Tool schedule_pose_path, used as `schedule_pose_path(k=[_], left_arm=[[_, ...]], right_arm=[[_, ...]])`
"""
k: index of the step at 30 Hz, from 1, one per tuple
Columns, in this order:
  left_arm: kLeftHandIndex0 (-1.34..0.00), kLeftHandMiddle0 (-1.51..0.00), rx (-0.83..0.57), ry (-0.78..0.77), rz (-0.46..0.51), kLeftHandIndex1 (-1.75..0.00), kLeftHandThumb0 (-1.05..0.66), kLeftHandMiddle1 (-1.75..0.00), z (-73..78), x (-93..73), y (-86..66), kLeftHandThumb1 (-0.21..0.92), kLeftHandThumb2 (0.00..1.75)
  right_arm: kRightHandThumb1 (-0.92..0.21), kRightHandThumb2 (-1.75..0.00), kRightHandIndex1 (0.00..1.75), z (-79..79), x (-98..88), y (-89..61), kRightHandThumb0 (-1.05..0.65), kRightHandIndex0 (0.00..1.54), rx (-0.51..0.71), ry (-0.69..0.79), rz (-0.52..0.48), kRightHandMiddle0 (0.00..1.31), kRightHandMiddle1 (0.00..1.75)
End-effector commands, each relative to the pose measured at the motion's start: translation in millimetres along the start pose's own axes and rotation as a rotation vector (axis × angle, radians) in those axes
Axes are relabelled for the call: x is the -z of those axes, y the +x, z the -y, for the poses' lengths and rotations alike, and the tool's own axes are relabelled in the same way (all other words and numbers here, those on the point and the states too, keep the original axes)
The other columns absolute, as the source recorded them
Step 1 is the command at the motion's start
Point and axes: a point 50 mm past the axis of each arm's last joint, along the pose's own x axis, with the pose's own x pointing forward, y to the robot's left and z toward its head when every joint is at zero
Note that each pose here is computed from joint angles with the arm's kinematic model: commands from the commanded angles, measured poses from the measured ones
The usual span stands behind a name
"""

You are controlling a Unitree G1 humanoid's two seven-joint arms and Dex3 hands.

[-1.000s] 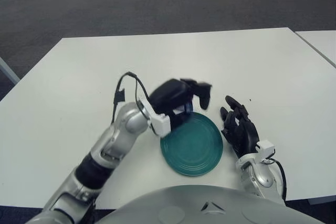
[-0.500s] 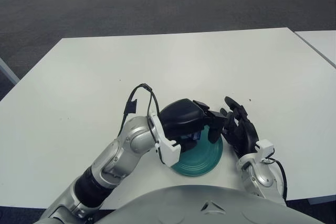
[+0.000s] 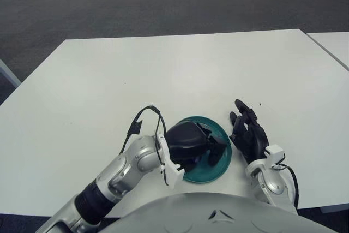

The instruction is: Put the gum into the plate.

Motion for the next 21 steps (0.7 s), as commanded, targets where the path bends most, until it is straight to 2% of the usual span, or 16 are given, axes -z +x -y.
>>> schedule_pose_path(k=[1,5,8,9,11,13,14,15,16,18,21], left_arm=[[-0.64,-0.85,0.032,-0.002,0.016,-1.66,0.0,-1.69,-2.7,-1.4,1.4,0.03,1.6],[-0.53,-0.77,0.065,-0.009,0.0,-1.67,0.0,-1.73,-2.4,-1.3,2.4,0.14,1.5],[-0.42,-0.66,0.083,0.005,-0.023,-1.68,-0.01,-1.72,-1.4,0.8,2.2,0.29,1.33],[-0.36,-0.56,0.087,0.013,-0.029,-1.7,-0.01,-1.62,-0.9,1.5,1.8,0.47,1.08],[-0.31,-0.48,0.09,0.034,-0.041,-1.7,-0.01,-1.52,1.5,3.9,0.3,0.64,0.83],[-0.29,-0.33,0.09,0.059,-0.05,-1.68,-0.21,-1.26,3.6,6.3,-1.1,0.8,0.6],[-0.23,-0.3,0.088,0.068,-0.049,-1.61,-0.33,-1.21,3.9,7.3,-1.2,0.81,0.56],[-0.15,-0.25,0.087,0.072,-0.048,-1.47,-0.54,-1.11,3.9,7.8,-0.9,0.83,0.44],[-0.09,-0.22,0.085,0.07,-0.041,-1.38,-0.68,-1.04,4.0,8.6,-0.4,0.86,0.36],[-0.05,-0.15,0.092,0.065,-0.025,-1.18,-0.86,-0.95,4.3,9.9,0.3,0.89,0.26],[-0.01,-0.1,0.114,0.062,-0.006,-0.89,-0.99,-0.74,4.2,11.5,0.6,0.91,0.22]], right_arm=[[-0.92,-0.93,0.02,2.6,3.4,-3.3,-0.84,0.22,0.022,0.028,-0.012,0.0,0.5],[-0.92,-0.91,0.02,2.7,3.9,-3.1,-0.83,0.24,0.015,0.035,-0.013,0.0,0.53],[-0.92,-0.91,0.02,2.0,3.7,-2.6,-0.83,0.24,0.009,0.026,-0.012,0.0,0.54],[-0.92,-0.91,0.02,1.6,3.3,-2.8,-0.83,0.24,0.006,0.022,-0.01,0.0,0.53],[-0.92,-0.92,0.01,0.5,1.9,-3.5,-0.82,0.23,-0.003,0.01,-0.006,0.0,0.51],[-0.92,-0.93,0.01,-0.2,0.9,-4.0,-0.82,0.21,-0.013,-0.006,-0.004,0.0,0.47],[-0.92,-0.93,0.01,-0.2,0.8,-3.8,-0.82,0.21,-0.016,-0.016,-0.003,0.0,0.46],[-0.92,-0.94,0.0,0.0,0.9,-3.6,-0.82,0.2,-0.017,-0.021,-0.003,0.0,0.44],[-0.92,-0.95,0.0,0.3,1.0,-3.4,-0.83,0.19,-0.018,-0.033,-0.003,0.0,0.43],[-0.92,-0.97,0.0,1.0,1.3,-3.0,-0.83,0.18,-0.018,-0.05,-0.003,0.0,0.4],[-0.92,-0.98,0.0,2.3,1.8,-1.8,-0.82,0.17,-0.019,-0.061,-0.003,0.0,0.36]])
